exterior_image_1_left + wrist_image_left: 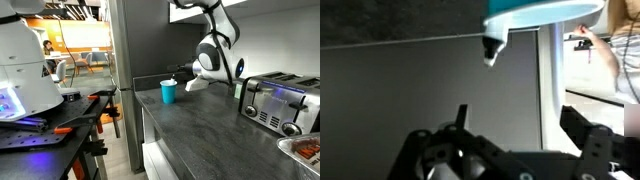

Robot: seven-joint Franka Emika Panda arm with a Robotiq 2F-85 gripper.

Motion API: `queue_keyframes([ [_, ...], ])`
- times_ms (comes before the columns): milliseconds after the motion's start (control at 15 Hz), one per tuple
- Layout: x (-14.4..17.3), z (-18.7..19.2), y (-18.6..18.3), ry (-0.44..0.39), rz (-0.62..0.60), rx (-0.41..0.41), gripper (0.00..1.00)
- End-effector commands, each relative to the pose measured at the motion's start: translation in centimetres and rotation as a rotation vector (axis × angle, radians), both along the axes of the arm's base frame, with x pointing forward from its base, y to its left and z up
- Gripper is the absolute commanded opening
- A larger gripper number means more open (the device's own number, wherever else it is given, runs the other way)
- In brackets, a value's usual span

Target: Put the marker in the cup

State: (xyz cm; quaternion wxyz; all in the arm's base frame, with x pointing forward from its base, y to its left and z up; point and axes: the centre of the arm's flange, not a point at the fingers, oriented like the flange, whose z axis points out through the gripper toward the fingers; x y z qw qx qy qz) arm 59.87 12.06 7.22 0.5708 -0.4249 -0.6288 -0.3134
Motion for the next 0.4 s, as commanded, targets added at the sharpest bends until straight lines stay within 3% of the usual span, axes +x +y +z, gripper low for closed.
queue_keyframes([
  [0, -2.2, 4.7, 0.1, 0.000, 0.000, -0.056, 1.00],
  [333, -4.0, 8.1, 0.7, -0.019, -0.039, -0.130, 1.00],
])
